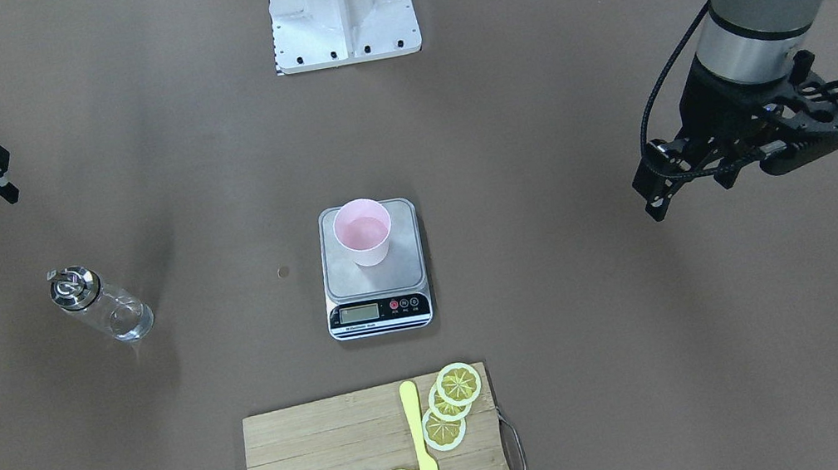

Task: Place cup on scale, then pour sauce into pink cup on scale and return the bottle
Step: 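Reach the right gripper toward the glass sauce bottle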

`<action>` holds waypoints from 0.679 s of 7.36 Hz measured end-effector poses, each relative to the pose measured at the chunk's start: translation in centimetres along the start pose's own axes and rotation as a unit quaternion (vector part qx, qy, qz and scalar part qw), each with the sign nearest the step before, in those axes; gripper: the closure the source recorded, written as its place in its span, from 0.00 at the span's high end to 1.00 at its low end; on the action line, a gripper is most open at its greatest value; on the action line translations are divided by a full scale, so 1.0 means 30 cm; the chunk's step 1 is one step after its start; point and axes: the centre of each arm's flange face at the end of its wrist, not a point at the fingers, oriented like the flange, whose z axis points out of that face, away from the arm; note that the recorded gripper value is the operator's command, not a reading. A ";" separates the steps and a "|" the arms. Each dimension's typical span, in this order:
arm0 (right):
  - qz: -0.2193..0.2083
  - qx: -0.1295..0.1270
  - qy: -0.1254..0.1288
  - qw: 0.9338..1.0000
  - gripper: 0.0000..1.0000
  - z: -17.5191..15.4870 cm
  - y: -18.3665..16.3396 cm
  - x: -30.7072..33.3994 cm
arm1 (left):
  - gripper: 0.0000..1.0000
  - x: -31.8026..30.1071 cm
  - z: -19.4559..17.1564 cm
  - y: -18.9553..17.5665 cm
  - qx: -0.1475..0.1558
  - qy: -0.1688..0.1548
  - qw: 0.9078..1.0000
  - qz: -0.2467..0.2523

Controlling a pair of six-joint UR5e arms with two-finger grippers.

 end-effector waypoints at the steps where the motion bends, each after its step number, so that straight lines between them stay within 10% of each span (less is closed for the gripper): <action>1: -0.010 0.012 -0.005 1.000 1.00 0.028 0.031 -0.011 | 0.98 0.002 -0.005 0.002 0.001 0.001 1.000 0.001; 5: -0.066 0.073 -0.004 0.995 1.00 0.165 0.080 -0.096 | 0.98 0.012 -0.011 0.001 0.004 0.002 1.000 0.002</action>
